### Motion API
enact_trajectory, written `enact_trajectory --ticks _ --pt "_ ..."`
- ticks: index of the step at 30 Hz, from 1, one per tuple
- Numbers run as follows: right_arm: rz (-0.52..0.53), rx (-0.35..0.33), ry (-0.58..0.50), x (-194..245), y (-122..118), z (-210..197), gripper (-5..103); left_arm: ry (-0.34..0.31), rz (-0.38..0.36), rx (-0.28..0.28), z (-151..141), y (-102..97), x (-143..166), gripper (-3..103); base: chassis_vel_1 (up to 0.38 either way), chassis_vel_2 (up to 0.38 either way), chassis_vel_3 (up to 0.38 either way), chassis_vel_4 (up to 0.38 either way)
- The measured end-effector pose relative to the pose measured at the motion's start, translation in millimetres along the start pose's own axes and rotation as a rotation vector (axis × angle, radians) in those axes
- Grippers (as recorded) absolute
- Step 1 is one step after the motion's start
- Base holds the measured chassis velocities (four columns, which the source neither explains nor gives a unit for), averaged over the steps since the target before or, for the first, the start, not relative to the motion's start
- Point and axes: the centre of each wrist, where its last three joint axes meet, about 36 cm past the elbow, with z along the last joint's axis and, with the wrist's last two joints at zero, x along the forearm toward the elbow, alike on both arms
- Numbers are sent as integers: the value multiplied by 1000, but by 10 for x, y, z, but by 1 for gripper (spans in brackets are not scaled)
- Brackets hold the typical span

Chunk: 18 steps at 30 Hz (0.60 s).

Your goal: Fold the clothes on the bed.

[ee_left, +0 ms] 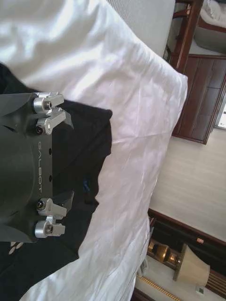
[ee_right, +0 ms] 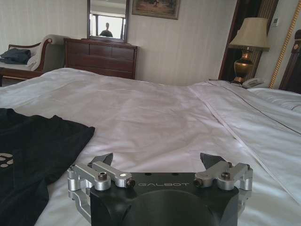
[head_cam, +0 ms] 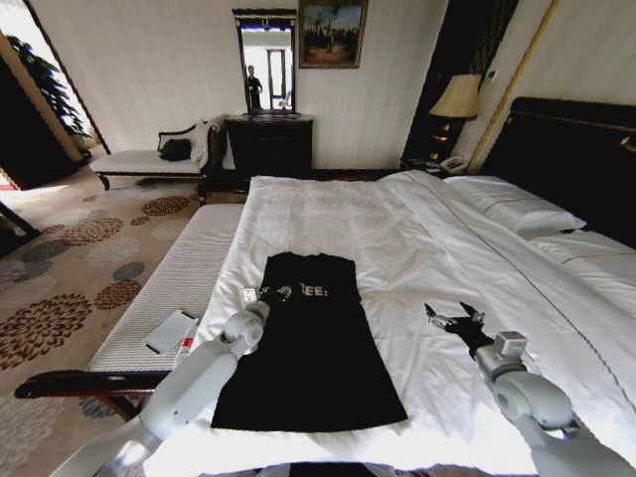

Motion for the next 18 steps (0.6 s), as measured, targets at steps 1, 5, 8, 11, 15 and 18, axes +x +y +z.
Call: enact_trajectory --ticks 1,5,8,11,15,18 --pt "0 0 0 0 0 0 100 0 0 0 0 0 0 77 0 0 0 0" --pt "-52 10 -7 -176 2 -126 100 -49 -29 -39 -236 343 80 93 0 0 0 0" --pt "-36 44 -18 -305 -12 -128 100 -83 -39 -137 -276 520 104 97 0 0 0 0" --pt "-15 86 -73 -498 -69 -96 100 -103 -44 -213 -332 683 149 100 0 0 0 0" --pt "1 142 -155 -812 -147 -96 100 -125 -65 -223 -394 793 98 100 0 0 0 0" --pt "10 225 -253 -1064 -249 -71 100 -131 -111 -235 -485 782 -18 100 0 0 0 0"
